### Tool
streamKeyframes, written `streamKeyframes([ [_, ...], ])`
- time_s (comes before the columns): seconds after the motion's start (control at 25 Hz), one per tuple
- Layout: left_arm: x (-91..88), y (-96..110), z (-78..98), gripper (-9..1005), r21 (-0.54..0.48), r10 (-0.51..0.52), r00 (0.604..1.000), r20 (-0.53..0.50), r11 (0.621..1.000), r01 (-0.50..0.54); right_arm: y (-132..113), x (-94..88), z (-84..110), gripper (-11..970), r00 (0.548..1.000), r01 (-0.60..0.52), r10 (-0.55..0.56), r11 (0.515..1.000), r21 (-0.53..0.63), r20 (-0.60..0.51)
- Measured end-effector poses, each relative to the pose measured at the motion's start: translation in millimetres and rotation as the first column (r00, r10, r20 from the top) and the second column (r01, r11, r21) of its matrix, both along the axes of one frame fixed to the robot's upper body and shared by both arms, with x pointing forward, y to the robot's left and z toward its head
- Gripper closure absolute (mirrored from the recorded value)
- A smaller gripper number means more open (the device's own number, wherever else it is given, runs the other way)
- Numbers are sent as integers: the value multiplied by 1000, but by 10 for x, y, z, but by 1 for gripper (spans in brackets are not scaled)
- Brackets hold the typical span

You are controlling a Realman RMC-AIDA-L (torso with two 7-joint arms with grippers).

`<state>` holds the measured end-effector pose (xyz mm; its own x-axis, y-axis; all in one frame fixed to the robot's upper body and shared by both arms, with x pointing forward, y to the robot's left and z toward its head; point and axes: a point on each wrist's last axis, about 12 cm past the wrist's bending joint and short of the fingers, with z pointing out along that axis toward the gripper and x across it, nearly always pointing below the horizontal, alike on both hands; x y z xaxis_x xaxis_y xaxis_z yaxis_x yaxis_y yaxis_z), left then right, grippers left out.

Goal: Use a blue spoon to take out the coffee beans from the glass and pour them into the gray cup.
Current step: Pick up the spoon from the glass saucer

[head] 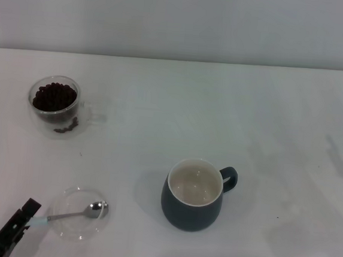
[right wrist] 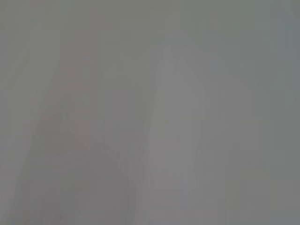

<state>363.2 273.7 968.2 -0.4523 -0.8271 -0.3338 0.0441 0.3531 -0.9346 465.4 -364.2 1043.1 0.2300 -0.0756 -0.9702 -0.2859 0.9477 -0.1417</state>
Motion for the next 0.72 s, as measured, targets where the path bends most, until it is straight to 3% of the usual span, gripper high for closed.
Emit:
streamKeyframes([
  [0.72, -30, -50, -9, 366, -7, 6, 1000, -8, 1000, -6, -45, -141, -54, 450, 1000, 22, -22, 1000, 1, -17],
])
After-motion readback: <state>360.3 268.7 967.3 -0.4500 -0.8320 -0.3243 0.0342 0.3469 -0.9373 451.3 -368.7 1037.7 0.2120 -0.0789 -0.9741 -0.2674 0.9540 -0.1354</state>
